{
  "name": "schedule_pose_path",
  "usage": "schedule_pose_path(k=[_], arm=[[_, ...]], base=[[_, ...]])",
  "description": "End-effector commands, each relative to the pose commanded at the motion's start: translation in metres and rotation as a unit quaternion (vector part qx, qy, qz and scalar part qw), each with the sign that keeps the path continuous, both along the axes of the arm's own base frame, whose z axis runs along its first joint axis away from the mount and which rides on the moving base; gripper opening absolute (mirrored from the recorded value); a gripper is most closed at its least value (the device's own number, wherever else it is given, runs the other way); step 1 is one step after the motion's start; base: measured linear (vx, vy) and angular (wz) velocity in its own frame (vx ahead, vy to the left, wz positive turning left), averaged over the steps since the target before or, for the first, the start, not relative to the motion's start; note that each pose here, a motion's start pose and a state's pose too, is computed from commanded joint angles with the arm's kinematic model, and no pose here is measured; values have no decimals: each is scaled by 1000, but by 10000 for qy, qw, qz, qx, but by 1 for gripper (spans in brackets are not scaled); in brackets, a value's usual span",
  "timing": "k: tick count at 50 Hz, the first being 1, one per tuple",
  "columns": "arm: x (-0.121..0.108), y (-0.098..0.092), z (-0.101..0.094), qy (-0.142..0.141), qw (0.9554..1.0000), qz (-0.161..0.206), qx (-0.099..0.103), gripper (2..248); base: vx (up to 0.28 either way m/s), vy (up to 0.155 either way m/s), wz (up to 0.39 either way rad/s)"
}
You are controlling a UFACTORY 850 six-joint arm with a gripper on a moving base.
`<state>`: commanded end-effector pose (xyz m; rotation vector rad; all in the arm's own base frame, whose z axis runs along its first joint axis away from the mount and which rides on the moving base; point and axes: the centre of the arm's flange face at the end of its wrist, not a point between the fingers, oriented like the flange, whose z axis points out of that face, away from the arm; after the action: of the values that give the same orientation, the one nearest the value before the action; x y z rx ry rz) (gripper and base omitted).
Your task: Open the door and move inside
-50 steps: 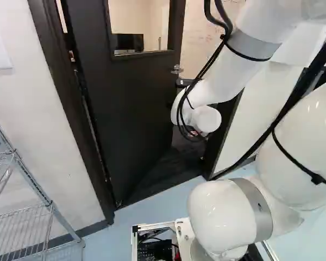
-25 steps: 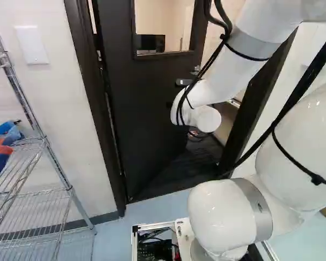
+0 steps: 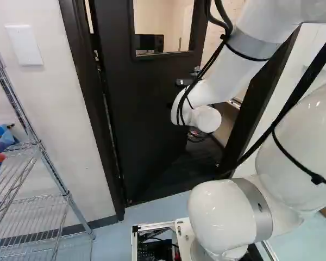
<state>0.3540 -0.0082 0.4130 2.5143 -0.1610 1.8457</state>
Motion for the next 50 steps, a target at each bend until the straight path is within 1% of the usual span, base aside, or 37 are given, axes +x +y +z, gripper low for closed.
schedule_pose_path(k=[22,50], arm=[[0,0,0,0,10000,0,0,247],[0,0,0,0,10000,0,0,247]], base=[[24,-1,-3],[51,2,-3]])
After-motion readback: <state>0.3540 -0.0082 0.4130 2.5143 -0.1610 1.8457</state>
